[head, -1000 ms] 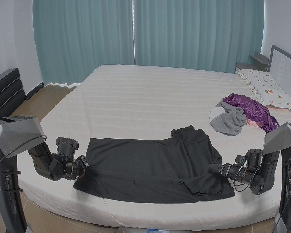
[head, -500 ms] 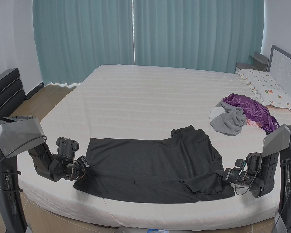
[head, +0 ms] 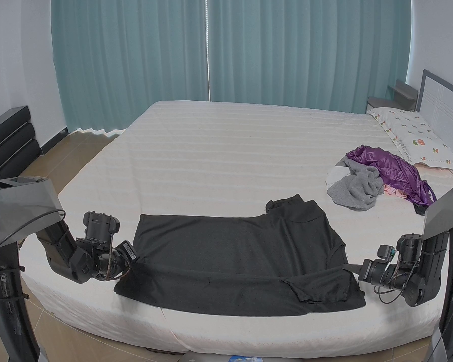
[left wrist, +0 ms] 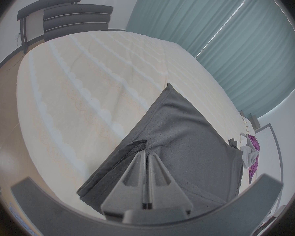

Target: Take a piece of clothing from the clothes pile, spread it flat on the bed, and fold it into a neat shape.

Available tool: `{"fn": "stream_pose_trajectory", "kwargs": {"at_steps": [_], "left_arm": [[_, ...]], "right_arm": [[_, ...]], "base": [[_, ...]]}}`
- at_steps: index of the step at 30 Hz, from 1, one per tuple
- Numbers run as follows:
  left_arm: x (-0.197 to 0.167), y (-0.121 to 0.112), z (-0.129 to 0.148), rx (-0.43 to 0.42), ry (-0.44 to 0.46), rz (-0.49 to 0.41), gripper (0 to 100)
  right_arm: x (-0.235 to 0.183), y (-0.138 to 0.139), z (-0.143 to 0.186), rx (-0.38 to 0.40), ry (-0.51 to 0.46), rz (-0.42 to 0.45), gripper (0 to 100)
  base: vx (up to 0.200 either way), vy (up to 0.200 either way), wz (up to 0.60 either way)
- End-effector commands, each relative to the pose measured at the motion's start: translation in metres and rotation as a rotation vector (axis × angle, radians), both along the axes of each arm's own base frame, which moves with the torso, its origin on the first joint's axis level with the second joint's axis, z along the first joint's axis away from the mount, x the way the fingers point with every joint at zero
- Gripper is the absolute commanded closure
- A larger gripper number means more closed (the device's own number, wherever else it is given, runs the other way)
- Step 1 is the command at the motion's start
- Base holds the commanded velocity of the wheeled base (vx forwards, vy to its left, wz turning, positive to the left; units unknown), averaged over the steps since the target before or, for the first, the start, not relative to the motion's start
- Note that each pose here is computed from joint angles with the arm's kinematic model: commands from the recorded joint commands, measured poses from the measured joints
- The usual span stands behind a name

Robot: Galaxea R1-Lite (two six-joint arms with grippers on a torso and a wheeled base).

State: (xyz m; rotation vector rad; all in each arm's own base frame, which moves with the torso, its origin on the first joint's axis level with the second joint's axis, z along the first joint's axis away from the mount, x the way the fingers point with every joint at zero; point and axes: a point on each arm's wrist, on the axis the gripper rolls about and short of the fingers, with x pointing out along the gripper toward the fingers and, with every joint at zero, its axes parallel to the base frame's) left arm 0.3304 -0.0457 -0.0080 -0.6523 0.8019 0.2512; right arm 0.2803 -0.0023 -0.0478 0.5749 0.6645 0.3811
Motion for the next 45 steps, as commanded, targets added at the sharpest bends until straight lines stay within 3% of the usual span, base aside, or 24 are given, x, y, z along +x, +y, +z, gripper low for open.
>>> {"fn": "stream_pose_trajectory", "kwargs": {"at_steps": [1, 23, 45], "left_arm": [[-0.011, 0.002, 0.016, 0.001, -0.024, 0.002, 100], [-0.073, 0.013, 0.051, 0.001, -0.039, 0.007, 100], [-0.103, 0.017, 0.046, 0.007, 0.022, 0.004, 100]], "right_arm": [[-0.01, -0.001, 0.021, 0.015, -0.039, 0.011, 100], [-0.068, -0.011, 0.065, 0.079, -0.038, 0.037, 100], [-0.083, -0.011, 0.072, 0.064, 0.048, 0.028, 100]], "base": [[0.0, 0.0, 0.0], [0.0, 0.0, 0.0], [0.0, 0.0, 0.0]]}}
